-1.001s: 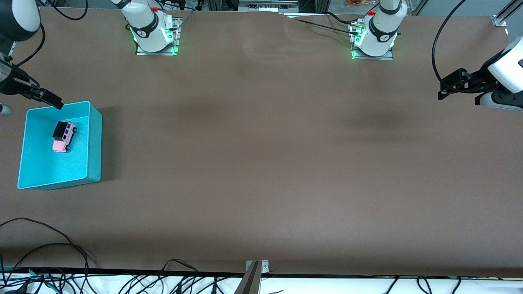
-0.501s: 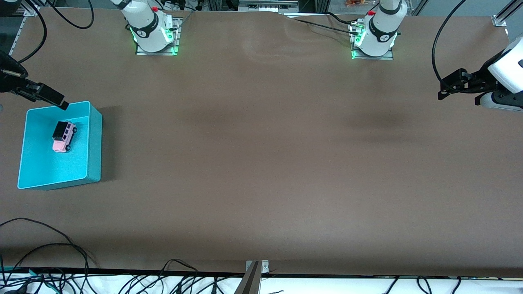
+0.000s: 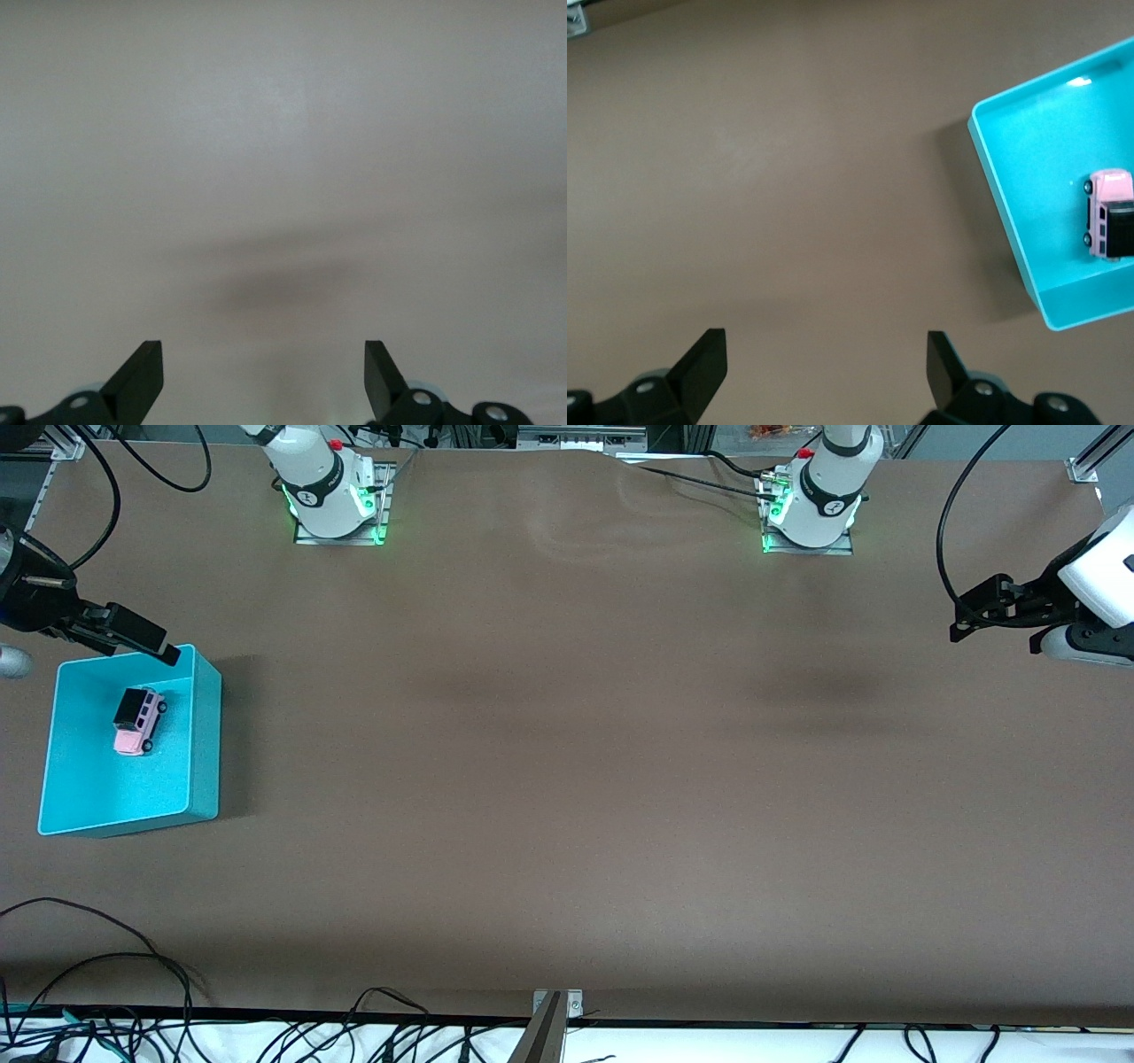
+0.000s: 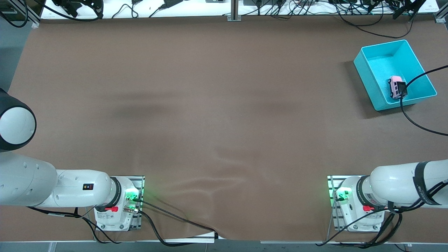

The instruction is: Wind and store pink jeep toy

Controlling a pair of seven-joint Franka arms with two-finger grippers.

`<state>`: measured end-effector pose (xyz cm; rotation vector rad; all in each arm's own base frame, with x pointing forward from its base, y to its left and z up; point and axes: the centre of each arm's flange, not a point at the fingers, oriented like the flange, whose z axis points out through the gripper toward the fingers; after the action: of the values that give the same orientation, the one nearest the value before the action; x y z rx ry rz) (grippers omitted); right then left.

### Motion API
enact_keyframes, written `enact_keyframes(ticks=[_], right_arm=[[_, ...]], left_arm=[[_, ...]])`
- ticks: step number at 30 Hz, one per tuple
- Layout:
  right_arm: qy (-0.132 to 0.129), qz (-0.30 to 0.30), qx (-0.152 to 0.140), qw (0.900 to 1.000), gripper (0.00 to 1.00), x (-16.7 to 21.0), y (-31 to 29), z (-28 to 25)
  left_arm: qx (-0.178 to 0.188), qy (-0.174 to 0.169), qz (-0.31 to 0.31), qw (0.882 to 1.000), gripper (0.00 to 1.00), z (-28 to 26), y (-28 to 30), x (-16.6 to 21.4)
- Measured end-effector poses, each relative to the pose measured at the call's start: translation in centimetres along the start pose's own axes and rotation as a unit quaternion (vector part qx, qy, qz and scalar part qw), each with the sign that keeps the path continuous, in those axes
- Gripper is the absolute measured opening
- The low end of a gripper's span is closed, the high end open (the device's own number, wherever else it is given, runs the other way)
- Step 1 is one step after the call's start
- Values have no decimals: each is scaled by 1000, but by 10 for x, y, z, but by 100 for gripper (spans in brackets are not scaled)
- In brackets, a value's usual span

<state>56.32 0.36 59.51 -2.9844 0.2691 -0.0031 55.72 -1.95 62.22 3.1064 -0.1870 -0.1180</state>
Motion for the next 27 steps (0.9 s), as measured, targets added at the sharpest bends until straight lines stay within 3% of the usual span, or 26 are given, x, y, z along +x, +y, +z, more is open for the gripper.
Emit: enact_keyframes(ticks=[5, 11, 27], right_arm=[[-6, -43, -6, 999, 100, 0, 1, 3], [-14, -84, -36, 996, 100, -1, 1, 7], [-24, -100, -70, 992, 100, -1, -5, 16]], left_arm=[[0, 0, 0, 1000, 100, 0, 0, 0], [0, 0, 0, 1000, 100, 0, 0, 0], [0, 0, 0, 1000, 100, 0, 0, 0]])
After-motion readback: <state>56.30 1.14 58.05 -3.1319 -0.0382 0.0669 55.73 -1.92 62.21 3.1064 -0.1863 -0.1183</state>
